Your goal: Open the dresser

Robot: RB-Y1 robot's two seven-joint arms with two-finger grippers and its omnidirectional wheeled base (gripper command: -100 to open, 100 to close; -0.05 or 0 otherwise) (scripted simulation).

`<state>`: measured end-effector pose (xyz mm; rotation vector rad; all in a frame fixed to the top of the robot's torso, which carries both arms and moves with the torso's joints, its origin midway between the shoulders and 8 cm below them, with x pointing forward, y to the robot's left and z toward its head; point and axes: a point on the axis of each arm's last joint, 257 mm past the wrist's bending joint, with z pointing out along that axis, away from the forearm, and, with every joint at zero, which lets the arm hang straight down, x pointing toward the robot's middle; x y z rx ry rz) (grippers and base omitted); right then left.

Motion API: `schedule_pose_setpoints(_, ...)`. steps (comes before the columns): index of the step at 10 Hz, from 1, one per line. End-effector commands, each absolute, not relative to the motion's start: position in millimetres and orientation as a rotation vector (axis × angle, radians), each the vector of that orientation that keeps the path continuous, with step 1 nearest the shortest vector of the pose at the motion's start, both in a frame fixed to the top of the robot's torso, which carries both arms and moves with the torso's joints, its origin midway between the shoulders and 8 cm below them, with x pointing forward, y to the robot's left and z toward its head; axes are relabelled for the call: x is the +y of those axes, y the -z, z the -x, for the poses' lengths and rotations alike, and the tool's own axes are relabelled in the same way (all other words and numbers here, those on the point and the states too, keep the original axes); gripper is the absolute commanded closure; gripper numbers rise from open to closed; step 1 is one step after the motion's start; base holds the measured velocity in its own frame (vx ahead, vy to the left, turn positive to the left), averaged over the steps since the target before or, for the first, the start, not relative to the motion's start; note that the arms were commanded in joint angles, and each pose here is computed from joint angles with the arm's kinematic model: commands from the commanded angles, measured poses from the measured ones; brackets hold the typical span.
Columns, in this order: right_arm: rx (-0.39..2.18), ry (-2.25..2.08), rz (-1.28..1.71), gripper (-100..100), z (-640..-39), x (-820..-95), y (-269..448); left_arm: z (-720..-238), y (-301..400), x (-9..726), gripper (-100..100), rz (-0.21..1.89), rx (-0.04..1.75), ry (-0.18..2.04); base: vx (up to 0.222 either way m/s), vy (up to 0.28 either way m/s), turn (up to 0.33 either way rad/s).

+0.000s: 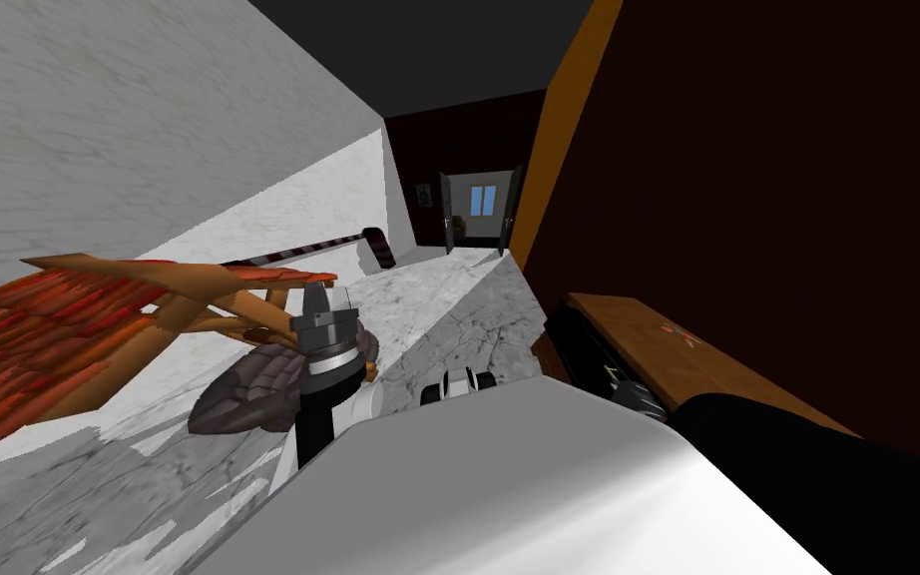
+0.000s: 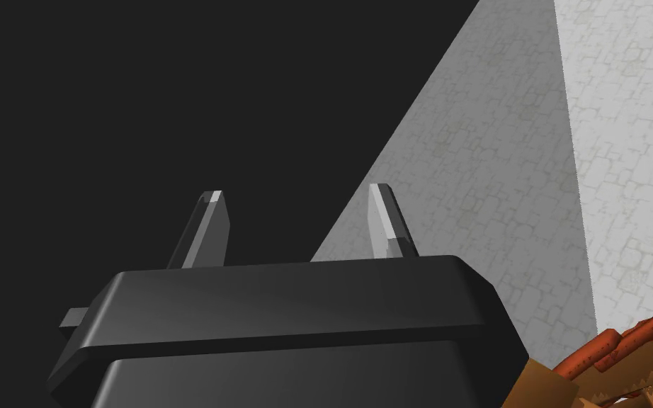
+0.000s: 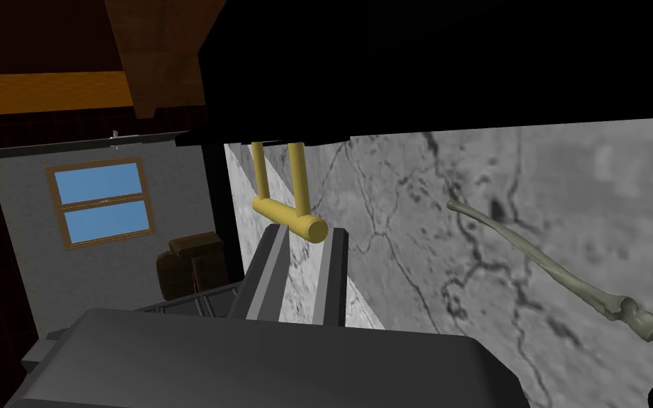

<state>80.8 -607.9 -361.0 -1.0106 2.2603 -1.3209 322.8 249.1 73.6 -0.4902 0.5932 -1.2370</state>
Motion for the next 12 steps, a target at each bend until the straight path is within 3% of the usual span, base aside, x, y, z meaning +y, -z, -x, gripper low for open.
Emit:
schedule_pose_setpoints(1, 2.313, 1.348, 0.951, 100, -67, -620, 360, -323, -74, 249, 0, 0.49, 0.593, 1.237, -0.038, 0.104, 0.205)
schedule_pose_setpoints(4, 2.331, 1.361, 0.922, 100, -62, -625, 359, -323, -74, 249, 0, 0.49, 0.593, 1.237, -0.042, 0.104, 0.168)
schedule_pose_setpoints(11, 2.499, 1.44, 0.676, 100, -13, -656, 358, -323, -74, 249, 0, 0.49, 0.593, 1.237, -0.062, 0.117, 0.293)
schedule_pose_setpoints(12, 2.52, 1.45, 0.639, -100, 3, -663, 347, -323, -74, 249, 0, 0.49, 0.593, 1.237, -0.073, 0.069, 0.429)
